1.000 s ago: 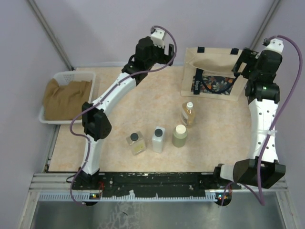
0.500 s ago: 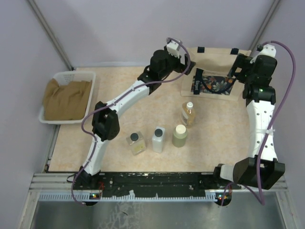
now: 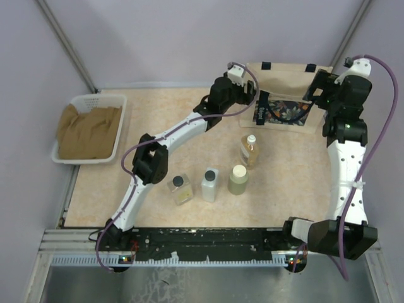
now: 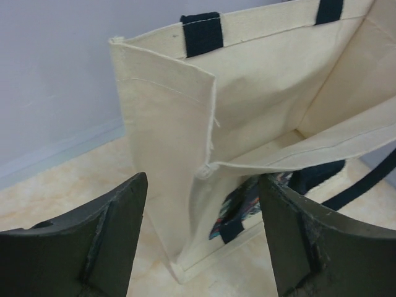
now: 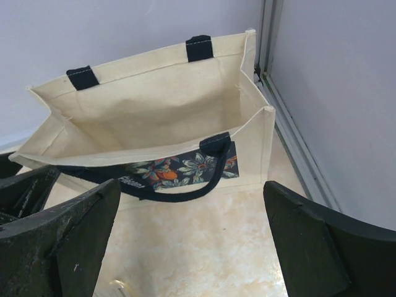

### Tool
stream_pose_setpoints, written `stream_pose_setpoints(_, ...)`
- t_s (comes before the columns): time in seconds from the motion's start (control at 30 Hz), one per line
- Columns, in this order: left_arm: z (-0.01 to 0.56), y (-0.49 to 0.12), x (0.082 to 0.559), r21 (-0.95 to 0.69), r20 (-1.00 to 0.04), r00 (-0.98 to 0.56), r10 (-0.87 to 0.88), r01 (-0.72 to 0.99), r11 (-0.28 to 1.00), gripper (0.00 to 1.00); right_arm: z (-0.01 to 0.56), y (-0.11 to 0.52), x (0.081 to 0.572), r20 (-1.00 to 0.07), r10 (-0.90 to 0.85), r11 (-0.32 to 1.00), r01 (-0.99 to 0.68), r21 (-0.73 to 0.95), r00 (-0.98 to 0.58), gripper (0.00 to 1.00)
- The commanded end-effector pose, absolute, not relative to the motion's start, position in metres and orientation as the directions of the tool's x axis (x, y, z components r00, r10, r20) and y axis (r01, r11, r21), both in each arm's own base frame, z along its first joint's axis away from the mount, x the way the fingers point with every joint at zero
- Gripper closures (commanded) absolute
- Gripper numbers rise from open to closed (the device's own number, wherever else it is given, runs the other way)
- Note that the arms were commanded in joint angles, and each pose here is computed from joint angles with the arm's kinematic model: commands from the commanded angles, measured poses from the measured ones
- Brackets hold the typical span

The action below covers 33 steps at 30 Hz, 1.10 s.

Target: Place the personal care products into the canvas bag

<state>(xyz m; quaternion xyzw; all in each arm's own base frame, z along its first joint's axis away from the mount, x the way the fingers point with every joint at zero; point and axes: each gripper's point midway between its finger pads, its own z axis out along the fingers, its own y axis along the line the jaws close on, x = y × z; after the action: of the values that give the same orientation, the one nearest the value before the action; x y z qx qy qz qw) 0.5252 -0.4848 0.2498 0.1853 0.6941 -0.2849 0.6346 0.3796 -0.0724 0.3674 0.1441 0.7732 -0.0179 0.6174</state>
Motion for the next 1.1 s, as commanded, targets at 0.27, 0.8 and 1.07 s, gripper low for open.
stream_pose_setpoints(0.27, 0.272, -0.486, 0.532, -0.130, -0.990, -0.040, -0.134, 0.616, 0.777, 0.83, 0.382, -0.068, 0.378, -0.973, 0.188, 0.963, 0.217, 0.157, -0.131, 0.01)
stream_pose_setpoints(0.8, 0.270, -0.444, 0.515, -0.096, -0.995, -0.080, -0.059, 0.607, 0.789, 1.00, 0.376, -0.069, 0.381, -0.970, 0.195, 0.962, 0.223, 0.161, -0.141, 0.01)
stream_pose_setpoints(1.07, 0.287, -0.364, 0.492, -0.028, -0.999, -0.043, -0.008, 0.513, 0.858, 1.00, 0.370, -0.068, 0.385, -0.967, 0.205, 0.961, 0.217, 0.170, -0.149, 0.01)
